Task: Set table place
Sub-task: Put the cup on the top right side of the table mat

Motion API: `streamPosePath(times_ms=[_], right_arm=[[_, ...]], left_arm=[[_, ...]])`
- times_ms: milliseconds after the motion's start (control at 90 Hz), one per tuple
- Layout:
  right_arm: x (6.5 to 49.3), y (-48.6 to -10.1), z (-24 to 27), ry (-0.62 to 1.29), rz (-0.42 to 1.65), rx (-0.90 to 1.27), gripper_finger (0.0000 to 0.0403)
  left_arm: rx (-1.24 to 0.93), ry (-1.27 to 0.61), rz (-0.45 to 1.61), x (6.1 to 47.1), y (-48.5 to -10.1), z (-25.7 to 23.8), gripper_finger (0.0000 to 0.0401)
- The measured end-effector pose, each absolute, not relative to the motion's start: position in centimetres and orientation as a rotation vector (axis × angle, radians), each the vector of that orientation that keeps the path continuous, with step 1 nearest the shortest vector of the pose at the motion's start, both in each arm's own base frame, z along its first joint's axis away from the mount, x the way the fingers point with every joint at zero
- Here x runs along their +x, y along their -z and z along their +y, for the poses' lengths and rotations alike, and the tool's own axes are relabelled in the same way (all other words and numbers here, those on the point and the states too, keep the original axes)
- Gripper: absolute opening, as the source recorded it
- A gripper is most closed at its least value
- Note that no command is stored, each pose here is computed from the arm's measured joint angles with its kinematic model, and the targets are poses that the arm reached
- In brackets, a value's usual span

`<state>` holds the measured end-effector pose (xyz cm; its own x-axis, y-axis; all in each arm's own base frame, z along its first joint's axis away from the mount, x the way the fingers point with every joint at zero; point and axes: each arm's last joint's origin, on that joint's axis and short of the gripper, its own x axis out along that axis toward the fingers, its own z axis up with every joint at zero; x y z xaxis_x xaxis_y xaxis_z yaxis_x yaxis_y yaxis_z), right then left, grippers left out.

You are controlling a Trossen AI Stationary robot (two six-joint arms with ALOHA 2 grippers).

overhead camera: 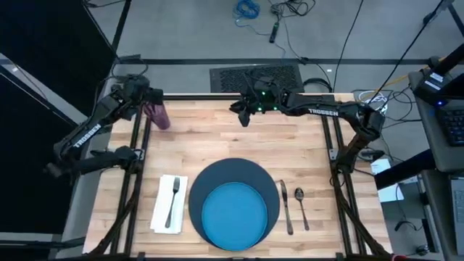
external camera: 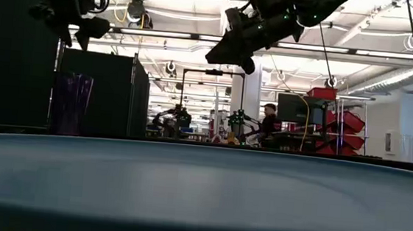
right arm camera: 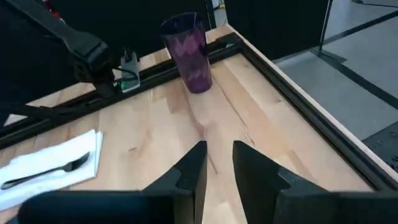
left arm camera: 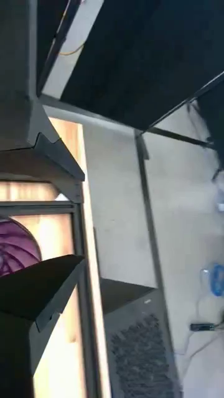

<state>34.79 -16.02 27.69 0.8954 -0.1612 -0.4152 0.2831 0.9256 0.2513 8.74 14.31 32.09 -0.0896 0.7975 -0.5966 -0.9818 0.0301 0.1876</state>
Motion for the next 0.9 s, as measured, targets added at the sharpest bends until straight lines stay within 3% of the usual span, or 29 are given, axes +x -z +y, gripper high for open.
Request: streamPosePath(times_ms=[189, 378, 567, 900], right_arm=[[34.9, -27.3, -15.9, 0.184, 0.418, 0.319, 0.0064], [35.0, -27.2, -15.6, 0.175, 0.427, 0.307, 0.0064], [35.0, -27.2, -15.6, 0.174, 0.433, 0.302, 0.0064], [35.0, -26.6, -14.9, 0.148, 0.502, 0.277, 0.0064]], left_arm=[[-0.515, -1.494, 0.787, 9.0, -33.1, 14.6, 0.019], [-0.691, -1.369, 0.975, 9.3, -31.6, 14.5, 0.019], [-0.715, -1.403, 1.114, 9.9, -29.9, 15.6, 0.019], [-0.711, -1.467, 1.157, 9.7, -29.3, 16.6, 0.019]])
